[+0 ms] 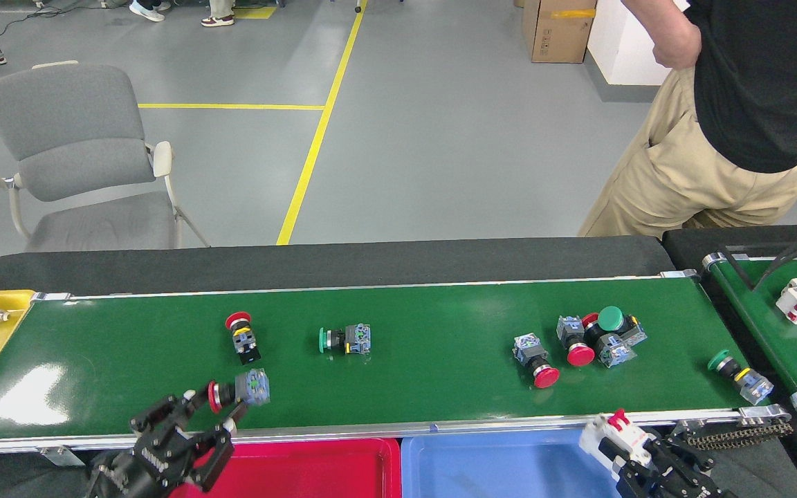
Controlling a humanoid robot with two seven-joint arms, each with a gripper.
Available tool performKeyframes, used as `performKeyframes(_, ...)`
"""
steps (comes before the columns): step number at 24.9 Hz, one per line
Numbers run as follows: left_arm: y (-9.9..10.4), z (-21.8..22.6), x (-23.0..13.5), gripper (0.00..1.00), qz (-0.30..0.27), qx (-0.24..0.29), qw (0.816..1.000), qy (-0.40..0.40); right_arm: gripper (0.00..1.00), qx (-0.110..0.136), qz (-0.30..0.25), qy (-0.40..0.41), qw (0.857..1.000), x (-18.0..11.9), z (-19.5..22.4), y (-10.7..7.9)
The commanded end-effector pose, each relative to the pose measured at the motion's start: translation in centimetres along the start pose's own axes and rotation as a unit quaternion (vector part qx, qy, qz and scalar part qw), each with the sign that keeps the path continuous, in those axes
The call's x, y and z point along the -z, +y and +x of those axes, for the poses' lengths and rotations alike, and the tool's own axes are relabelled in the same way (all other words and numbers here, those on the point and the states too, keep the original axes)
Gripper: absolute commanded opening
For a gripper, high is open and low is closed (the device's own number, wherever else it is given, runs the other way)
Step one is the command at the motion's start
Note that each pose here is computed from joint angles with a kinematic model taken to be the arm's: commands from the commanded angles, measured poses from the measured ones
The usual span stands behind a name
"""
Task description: Pick switch part from conveyor to tray
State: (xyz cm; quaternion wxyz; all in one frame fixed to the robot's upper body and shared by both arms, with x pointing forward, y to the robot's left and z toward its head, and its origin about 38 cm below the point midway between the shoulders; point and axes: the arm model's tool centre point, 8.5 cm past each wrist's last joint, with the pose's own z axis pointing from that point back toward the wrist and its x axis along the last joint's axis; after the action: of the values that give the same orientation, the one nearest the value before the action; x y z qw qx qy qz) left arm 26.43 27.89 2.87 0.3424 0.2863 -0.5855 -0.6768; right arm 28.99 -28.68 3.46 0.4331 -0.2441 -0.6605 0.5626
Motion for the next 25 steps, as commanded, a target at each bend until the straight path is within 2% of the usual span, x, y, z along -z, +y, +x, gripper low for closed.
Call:
performKeyframes(1, 0.4, 1.2, 0.2, 1.0, 0.014, -0.007, 1.0, -0.005, 0.99, -0.009, -0.018, 0.019, 1.0, 1.1, 0.8, -1.4)
performKeyframes(4, 0.6, 1.2, 0.3, 1.0, 0.021, -0.011, 1.0, 0.001, 0.97, -0.016, -0.044, 0.128, 0.991, 2.2, 0.0, -3.0)
performKeyframes(7, 0.7, 0.4, -0.3, 1.0, 0.038, -0.025, 0.998, 0.039, 0.96, -0.042, -0.03, 0.165, 0.985, 3.1, 0.8, -2.3)
performKeyframes(10, 0.4, -4.0, -2.7, 1.0, 0.041, -0.029, 0.977, 0.206, 0.96, -0.056, -0.012, 0.157, 0.986, 4.4, 2.5, -1.2)
performKeyframes(13, -0.2, -7.9, -6.8, 1.0, 0.03, -0.021, 0.948, 0.316, 0.96, -0.08, 0.011, 0.137, 0.987, 6.6, 5.4, 0.2)
performKeyframes(15, -0.4, -8.8, -8.7, 1.0, 0.022, -0.015, 0.941, 0.337, 0.96, -0.092, 0.02, 0.125, 0.988, 8.0, 7.2, 0.8)
performKeyframes(19, -0.4, -8.7, -9.1, 1.0, 0.018, -0.013, 0.941, 0.337, 0.97, -0.105, 0.029, 0.118, 0.987, 11.5, 10.3, 1.1)
performKeyframes(22, 0.3, -9.3, -7.8, 1.0, 0.022, -0.006, 0.944, 0.33, 0.98, -0.117, 0.037, 0.11, 0.986, 14.2, 11.1, 1.4)
performKeyframes(24, 2.0, -10.7, -6.3, 1.0, 0.03, 0.017, 0.946, 0.321, 0.98, -0.129, 0.043, 0.109, 0.985, 16.5, 11.3, 1.4)
performKeyframes(25, 2.2, -10.7, -5.6, 1.0, 0.026, 0.023, 0.948, 0.316, 0.98, -0.132, 0.046, 0.112, 0.984, 17.0, 11.2, 1.5)
